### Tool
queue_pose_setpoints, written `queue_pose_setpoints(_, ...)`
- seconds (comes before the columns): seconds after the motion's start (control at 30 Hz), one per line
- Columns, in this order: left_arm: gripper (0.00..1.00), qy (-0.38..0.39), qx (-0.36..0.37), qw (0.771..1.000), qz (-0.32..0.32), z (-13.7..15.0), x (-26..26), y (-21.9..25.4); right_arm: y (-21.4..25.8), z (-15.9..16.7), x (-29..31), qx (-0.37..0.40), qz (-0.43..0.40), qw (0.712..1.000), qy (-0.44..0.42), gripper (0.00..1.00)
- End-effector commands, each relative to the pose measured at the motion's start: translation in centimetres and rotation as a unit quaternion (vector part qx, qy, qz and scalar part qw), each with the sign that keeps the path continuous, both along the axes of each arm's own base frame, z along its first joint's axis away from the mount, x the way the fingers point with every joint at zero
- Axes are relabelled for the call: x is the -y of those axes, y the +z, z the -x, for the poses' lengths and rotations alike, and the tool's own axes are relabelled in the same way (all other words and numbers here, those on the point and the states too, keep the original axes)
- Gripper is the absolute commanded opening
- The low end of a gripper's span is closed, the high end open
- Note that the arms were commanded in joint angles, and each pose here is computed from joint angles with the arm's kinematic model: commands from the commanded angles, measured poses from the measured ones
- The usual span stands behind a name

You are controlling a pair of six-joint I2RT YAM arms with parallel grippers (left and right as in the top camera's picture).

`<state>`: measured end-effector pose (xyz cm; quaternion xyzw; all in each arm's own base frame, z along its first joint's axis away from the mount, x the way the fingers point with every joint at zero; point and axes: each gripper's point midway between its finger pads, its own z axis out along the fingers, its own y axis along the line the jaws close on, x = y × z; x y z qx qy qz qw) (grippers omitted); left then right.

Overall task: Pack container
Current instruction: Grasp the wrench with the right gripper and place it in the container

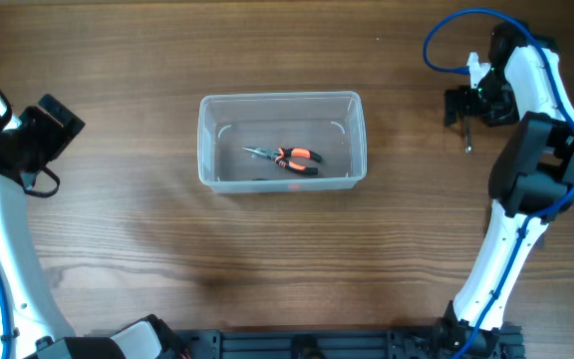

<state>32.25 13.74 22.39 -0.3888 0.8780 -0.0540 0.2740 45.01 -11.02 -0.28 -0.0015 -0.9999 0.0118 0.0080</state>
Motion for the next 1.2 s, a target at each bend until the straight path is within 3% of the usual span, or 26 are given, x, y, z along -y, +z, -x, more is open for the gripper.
queue_pose_setpoints(0.0,1.00,-0.002,0.008,1.000,0.009,-0.2,0.4,0.4,-2.3,0.7,-0.7,-0.024,-0.018,1.000,0.002,0.69)
queue_pose_setpoints(0.07,1.00,-0.002,0.008,1.000,0.009,-0.2,0.4,0.4,-2.3,0.7,-0.7,-0.025,-0.018,1.000,-0.004,0.44)
queue_pose_setpoints(0.17,1.00,-0.002,0.007,1.000,0.009,-0.2,0.5,0.3,-2.3,0.8,-0.8,-0.026,-0.020,0.999,-0.010,0.23)
queue_pose_setpoints(0.33,1.00,-0.002,0.002,1.000,0.011,0.0,0.6,0.2,-2.3,0.9,-0.8,-0.028,-0.020,0.999,-0.010,0.04)
queue_pose_setpoints(0.57,1.00,-0.002,0.000,1.000,0.012,0.1,0.6,0.2,-1.6,0.8,-2.4,-0.025,-0.048,0.999,-0.002,0.04)
queue_pose_setpoints(0.67,1.00,-0.002,0.000,1.000,0.013,0.1,0.6,0.1,2.7,-0.8,-4.6,0.028,-0.058,0.998,0.019,0.04)
queue_pose_setpoints(0.77,1.00,-0.002,0.000,1.000,0.012,0.1,0.6,0.2,10.1,-2.6,-7.9,0.115,-0.041,0.988,0.091,0.04)
queue_pose_setpoints(0.83,1.00,-0.002,0.000,1.000,0.012,0.1,0.6,0.2,16.6,-3.1,-12.3,0.192,-0.025,0.964,0.183,0.04)
queue_pose_setpoints(0.97,1.00,-0.004,0.000,1.000,0.012,0.1,0.6,0.2,23.3,-0.6,-21.7,0.259,-0.016,0.897,0.359,0.04)
queue_pose_setpoints(1.03,1.00,-0.004,0.000,1.000,0.011,0.1,0.6,0.2,23.2,2.2,-26.9,0.240,-0.024,0.848,0.472,0.04)
queue_pose_setpoints(1.17,1.00,-0.004,0.000,1.000,0.011,0.1,0.6,0.2,19.9,6.4,-33.8,0.187,-0.034,0.764,0.617,0.04)
